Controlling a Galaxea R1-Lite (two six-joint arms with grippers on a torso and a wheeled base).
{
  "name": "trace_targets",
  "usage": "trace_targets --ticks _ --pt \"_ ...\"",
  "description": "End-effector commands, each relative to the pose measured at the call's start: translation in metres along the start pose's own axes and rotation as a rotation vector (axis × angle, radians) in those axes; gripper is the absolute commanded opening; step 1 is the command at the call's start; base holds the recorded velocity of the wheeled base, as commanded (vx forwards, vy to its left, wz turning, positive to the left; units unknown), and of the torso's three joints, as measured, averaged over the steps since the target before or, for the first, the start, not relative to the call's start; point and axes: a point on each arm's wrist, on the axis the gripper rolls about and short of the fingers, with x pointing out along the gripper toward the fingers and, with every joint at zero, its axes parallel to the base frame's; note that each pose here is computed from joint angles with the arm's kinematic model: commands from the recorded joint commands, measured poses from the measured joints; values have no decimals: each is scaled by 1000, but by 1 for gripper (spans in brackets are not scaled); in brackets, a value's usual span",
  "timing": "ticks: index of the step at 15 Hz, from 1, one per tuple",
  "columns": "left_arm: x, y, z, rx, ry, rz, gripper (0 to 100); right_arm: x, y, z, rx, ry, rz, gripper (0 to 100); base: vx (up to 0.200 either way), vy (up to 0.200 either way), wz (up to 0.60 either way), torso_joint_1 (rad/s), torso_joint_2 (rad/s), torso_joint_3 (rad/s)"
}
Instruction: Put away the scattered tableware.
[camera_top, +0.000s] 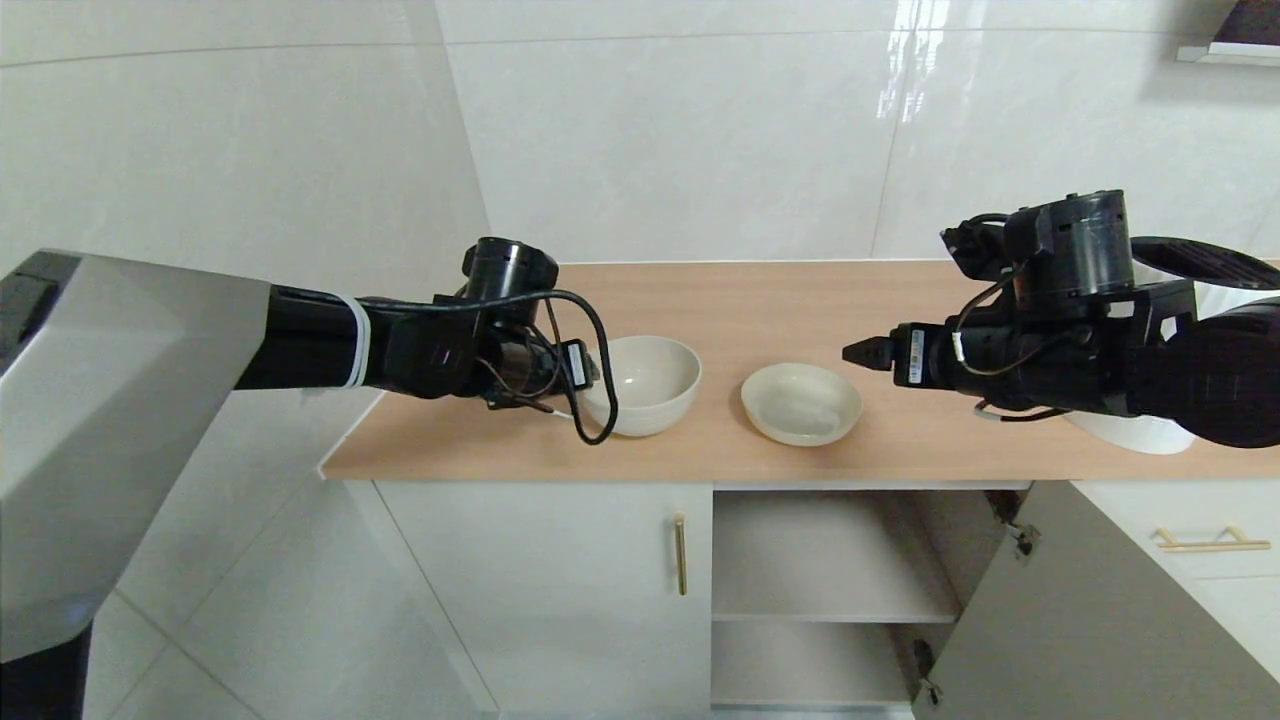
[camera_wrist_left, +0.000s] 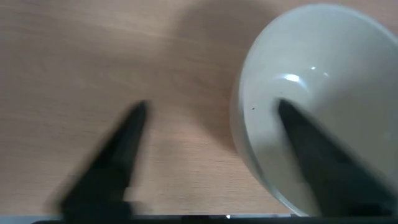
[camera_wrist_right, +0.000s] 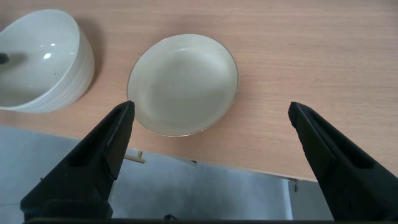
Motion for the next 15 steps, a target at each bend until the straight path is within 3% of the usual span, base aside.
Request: trace_targets --ticks 1,4,6,7,11,15 --pt "3 -3 -4 7 12 -3 0 -1 0 0 0 -2 0 100 0 0 0 0 0 0" --pt "-1 -3 -3 3 2 1 0 -1 0 1 -1 -2 0 100 0 0 0 0 0 0" --pt "-31 -2 12 -57 -57 3 0 1 0 -2 -5 10 -1 100 0 0 0 0 0 0" --pt "-48 -2 19 -69 -87 -11 0 3 0 -3 -5 14 -4 100 0 0 0 0 0 0" --pt "-97 3 26 -74 -144 -47 0 30 -1 -11 -7 85 -81 100 0 0 0 0 0 0" --pt "-104 0 25 -71 -169 -66 0 72 -1 -26 47 109 -214 100 0 0 0 0 0 0"
